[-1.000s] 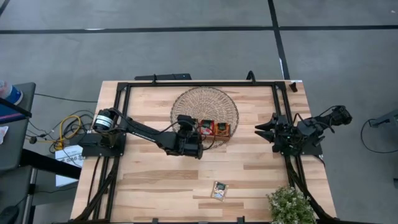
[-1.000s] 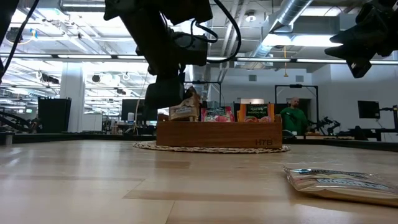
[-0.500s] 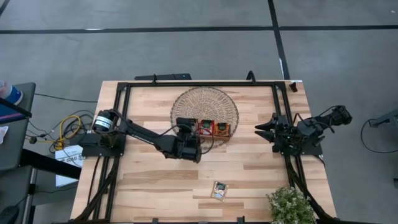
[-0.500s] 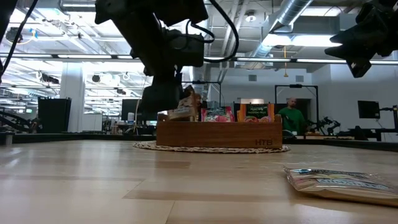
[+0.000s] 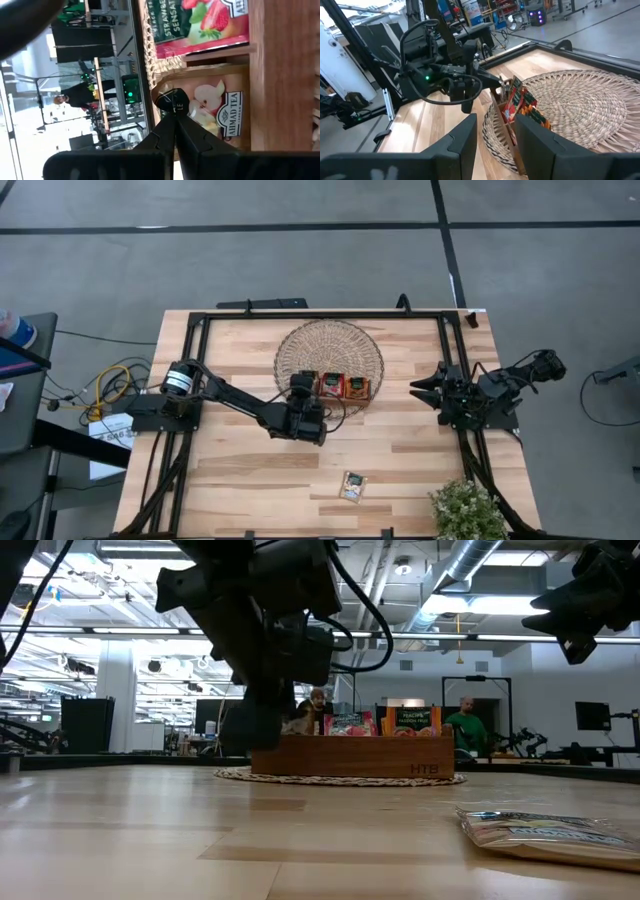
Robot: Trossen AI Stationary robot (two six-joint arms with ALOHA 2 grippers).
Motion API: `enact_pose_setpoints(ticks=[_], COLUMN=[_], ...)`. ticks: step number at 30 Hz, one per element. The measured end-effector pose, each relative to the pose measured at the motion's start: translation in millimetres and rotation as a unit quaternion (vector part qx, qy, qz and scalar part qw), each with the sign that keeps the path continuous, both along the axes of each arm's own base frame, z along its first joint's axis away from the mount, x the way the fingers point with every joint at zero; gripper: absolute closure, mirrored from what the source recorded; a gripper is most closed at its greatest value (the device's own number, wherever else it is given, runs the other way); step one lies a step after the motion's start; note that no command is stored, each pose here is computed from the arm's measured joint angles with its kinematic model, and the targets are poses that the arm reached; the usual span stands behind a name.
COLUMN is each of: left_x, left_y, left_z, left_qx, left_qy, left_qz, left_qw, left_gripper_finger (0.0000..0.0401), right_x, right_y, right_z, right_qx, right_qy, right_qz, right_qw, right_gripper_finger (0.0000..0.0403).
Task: Pick & Place Tea
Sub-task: Put the brown tea bag into the left section of the wooden organizer
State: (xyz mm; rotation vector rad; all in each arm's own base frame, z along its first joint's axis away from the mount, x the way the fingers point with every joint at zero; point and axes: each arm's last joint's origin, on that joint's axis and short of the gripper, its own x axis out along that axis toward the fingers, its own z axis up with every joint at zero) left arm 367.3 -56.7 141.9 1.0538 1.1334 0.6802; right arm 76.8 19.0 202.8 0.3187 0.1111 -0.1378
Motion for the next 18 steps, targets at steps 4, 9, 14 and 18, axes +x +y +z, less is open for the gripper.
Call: enact_pose_setpoints(ticks=[4, 9, 14, 18], left_x=[-0.1, 0.0, -0.2, -0.4], left_y=[0.3, -1.1, -2.4, -2.5], left_z=[0.8, -0.7, -0.9, -1.1], left_qx=[0.013, -0.018, -0.022, -0.03], left_qy=[0.0, -0.006, -0.009, -0.02], left_qz=[0.002, -0.001, -0.001, 0.004], left_qw=[1.0, 1.0, 1.0, 0.999], left_gripper_finger=[0.0401, 0.0401, 0.0401, 0.0401], right_x=[0.0, 0.0, 0.0, 0.0], right_y=[0.0, 0.0, 0.0, 0.0], right_z=[0.0, -0.1, 0.0, -0.1], right_qx=[-0.004, -0.004, -0.004, -0.004], right_qy=[0.001, 0.001, 0.001, 0.001], right_qz=[0.001, 0.001, 0.001, 0.001], right_qw=[1.0, 1.0, 1.0, 1.0], right_gripper_finger=[0.028, 0.028, 0.028, 0.028])
